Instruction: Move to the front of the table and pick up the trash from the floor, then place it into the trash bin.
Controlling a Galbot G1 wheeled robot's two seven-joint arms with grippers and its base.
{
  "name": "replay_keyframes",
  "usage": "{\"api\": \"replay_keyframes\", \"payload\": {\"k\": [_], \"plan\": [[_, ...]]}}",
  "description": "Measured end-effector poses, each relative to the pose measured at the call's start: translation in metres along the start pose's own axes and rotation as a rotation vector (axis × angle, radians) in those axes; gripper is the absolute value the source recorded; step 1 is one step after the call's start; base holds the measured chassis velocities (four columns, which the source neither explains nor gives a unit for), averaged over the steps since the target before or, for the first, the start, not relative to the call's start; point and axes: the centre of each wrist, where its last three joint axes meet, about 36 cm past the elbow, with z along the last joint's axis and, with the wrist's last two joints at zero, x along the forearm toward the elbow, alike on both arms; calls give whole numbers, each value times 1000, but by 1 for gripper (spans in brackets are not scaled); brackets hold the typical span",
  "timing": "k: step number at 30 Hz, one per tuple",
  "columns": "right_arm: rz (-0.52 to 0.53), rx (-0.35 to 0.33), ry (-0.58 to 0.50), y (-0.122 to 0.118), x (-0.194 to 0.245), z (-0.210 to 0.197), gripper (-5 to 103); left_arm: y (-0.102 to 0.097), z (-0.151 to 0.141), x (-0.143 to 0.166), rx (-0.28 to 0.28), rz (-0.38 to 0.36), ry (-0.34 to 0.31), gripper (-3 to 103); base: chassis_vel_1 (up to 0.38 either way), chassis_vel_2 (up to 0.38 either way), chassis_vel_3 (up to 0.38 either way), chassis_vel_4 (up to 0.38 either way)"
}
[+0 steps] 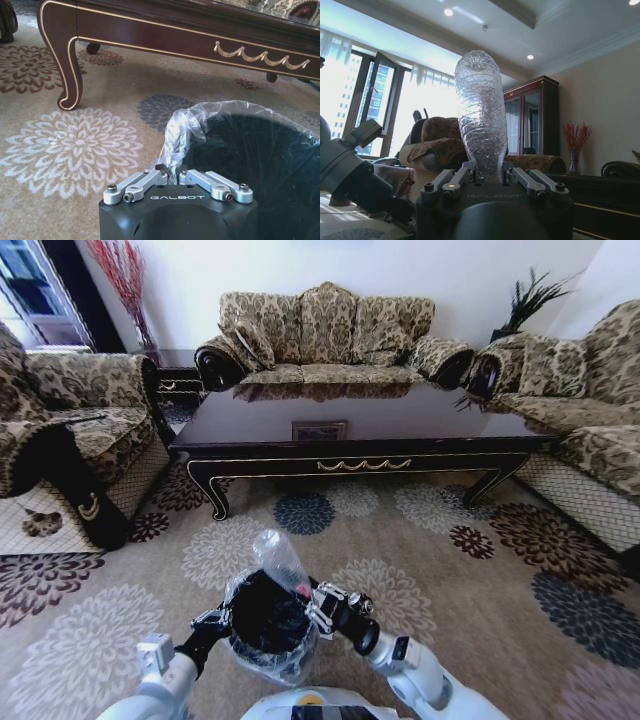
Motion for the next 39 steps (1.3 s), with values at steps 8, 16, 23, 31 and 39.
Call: {"api": "replay_keyframes", "payload": {"k": [8,16,23,31,39], "plan": [[-35,29,49,8,9,19,24,-3,3,1,15,2,7,5,0,0,0,0],[-38,30,78,5,17,24,32,1,3,3,9,-18,4,5,0,0,0,0],[-45,30,80,1,18,23,54,2,3,4,10,-23,5,5,0,0,0,0],[-71,37,86,-2,20,21,80,3,2,4,6,-26,2,5,0,0,0,0],[-50,36,84,-10,19,12,100,8,-3,3,10,-49,-18,5,0,0,0,0]]}}
